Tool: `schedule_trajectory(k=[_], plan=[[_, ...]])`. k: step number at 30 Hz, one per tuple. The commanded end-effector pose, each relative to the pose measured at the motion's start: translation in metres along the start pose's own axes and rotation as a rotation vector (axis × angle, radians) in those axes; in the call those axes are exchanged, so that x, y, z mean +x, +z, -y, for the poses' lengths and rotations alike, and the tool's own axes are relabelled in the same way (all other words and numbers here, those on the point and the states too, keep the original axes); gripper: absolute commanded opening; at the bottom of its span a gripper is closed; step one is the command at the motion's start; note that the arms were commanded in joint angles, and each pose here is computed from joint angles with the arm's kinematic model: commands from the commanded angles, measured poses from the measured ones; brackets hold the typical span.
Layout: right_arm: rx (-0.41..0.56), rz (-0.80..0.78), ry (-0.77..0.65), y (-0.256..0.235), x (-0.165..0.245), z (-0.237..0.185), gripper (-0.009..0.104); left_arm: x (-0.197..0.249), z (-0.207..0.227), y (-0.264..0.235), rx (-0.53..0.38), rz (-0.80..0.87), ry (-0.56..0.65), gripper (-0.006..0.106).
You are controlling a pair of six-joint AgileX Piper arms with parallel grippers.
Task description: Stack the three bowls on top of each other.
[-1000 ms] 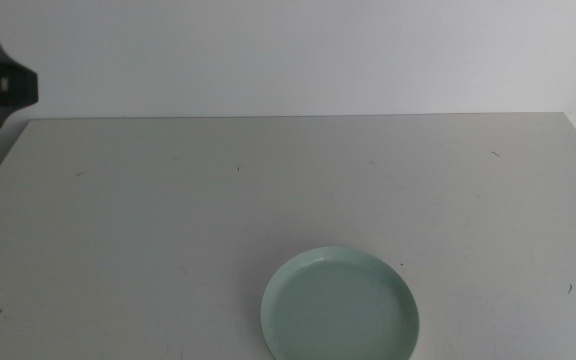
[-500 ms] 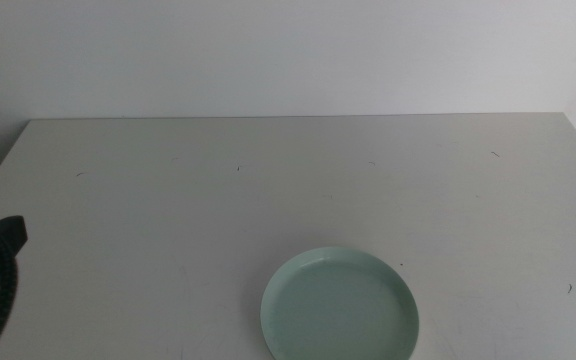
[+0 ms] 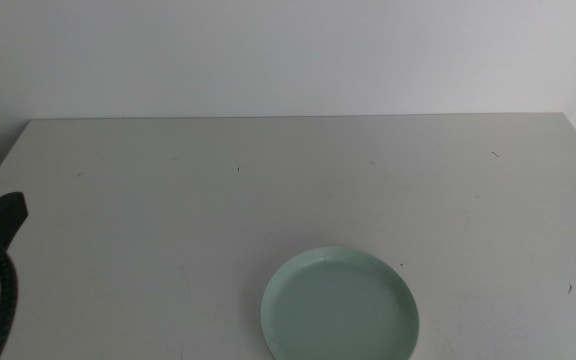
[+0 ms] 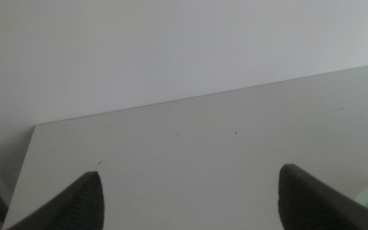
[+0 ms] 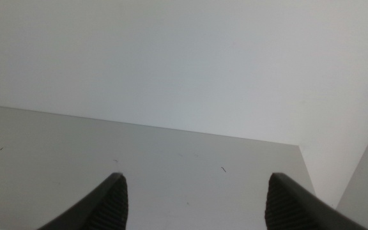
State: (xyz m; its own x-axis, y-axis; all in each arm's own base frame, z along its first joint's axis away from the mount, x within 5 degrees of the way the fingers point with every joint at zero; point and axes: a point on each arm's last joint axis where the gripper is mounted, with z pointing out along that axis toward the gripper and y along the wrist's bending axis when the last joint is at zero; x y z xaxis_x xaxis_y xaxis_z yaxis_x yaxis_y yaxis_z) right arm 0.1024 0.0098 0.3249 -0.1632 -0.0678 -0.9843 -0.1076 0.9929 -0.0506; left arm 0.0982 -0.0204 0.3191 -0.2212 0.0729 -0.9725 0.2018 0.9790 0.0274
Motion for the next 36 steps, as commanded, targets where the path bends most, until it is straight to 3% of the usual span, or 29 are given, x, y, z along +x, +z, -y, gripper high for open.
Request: schedule_trajectory(k=[1, 9, 19, 28, 36], plan=[[0.016, 0.097, -0.016, -0.003, -0.012, 0.002, 0.055, -0.014, 0.0, -0.006, 0.007, 0.092, -0.011, 0.105], [0.024, 0.131, -0.02, -0.024, 0.034, -0.001, 0.055, 0.014, 0.0, -0.028, 0.02, 0.197, -0.098, 0.105], [0.054, 0.151, -0.02, -0.029, 0.102, -0.003, 0.055, 0.091, -0.004, -0.029, -0.091, 0.229, -0.315, 0.105], [0.055, 0.145, -0.019, -0.027, 0.126, -0.005, 0.055, 0.135, -0.004, -0.015, -0.113, 0.189, -0.307, 0.105], [0.051, 0.128, -0.009, -0.026, 0.136, -0.005, 0.055, 0.136, -0.005, -0.015, -0.136, 0.164, -0.221, 0.105]])
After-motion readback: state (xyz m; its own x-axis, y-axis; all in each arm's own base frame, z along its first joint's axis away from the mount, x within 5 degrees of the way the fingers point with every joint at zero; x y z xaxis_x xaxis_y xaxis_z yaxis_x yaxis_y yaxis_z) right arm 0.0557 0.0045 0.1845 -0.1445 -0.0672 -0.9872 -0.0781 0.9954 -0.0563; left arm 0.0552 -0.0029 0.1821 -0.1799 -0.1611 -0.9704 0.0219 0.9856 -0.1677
